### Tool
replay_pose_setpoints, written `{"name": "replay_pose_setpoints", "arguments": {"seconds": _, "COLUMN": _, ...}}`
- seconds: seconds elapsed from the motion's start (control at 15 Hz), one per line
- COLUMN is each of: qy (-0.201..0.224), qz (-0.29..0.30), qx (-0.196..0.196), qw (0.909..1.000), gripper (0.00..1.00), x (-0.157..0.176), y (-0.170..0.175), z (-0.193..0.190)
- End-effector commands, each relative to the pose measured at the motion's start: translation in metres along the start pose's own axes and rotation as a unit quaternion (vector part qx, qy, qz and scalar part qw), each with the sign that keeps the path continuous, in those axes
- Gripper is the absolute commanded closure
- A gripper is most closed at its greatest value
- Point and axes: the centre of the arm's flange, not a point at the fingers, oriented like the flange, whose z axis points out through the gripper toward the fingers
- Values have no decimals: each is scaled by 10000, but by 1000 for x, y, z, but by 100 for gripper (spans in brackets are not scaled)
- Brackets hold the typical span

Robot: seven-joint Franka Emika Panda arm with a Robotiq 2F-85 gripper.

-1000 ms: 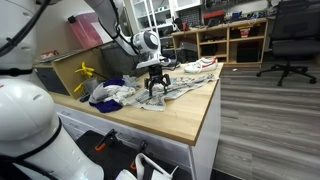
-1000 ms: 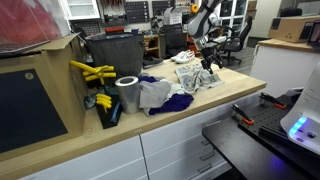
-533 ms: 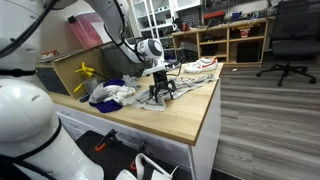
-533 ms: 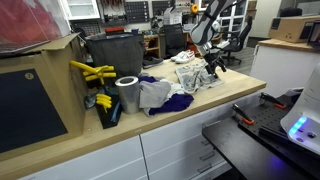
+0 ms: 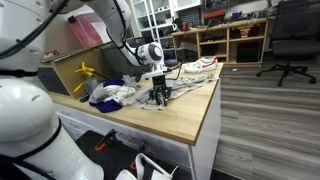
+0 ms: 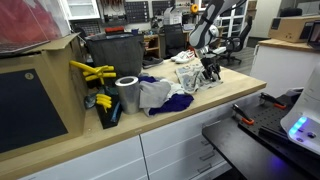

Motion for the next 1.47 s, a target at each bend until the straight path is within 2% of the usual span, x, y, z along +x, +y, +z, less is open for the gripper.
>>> {"name": "replay_pose_setpoints", "arguments": {"seconds": 0.0, "qy": 87, "qz": 6, "qx": 129, "qw": 9999, "gripper": 86, "x": 2, "y": -9, "z": -16}}
{"name": "replay_pose_setpoints", "arguments": {"seconds": 0.13, "qy": 68, "qz": -53, "qx": 123, "qw": 9999, "gripper": 99, "x": -2, "y": -7, "z": -21}}
{"name": "replay_pose_setpoints", "arguments": {"seconds": 0.4, "qy": -168, "qz": -151, "qx": -12, "qw": 9997, "gripper": 99, "x": -18, "y": 5, "z": -21}}
{"name": "replay_pose_setpoints", "arguments": {"seconds": 0.87, "qy": -1048, "qz": 100, "qx": -540, "qw": 9930, "gripper": 99, "x": -66, "y": 64, "z": -16}}
{"name": "replay_pose_setpoints", "arguments": {"seconds": 1.13, "qy": -1307, "qz": 387, "qx": -751, "qw": 9878, "gripper": 99, "x": -90, "y": 103, "z": -17}}
{"name": "replay_pose_setpoints", "arguments": {"seconds": 1.4, "qy": -1430, "qz": 609, "qx": -777, "qw": 9848, "gripper": 99, "x": -106, "y": 127, "z": -16}}
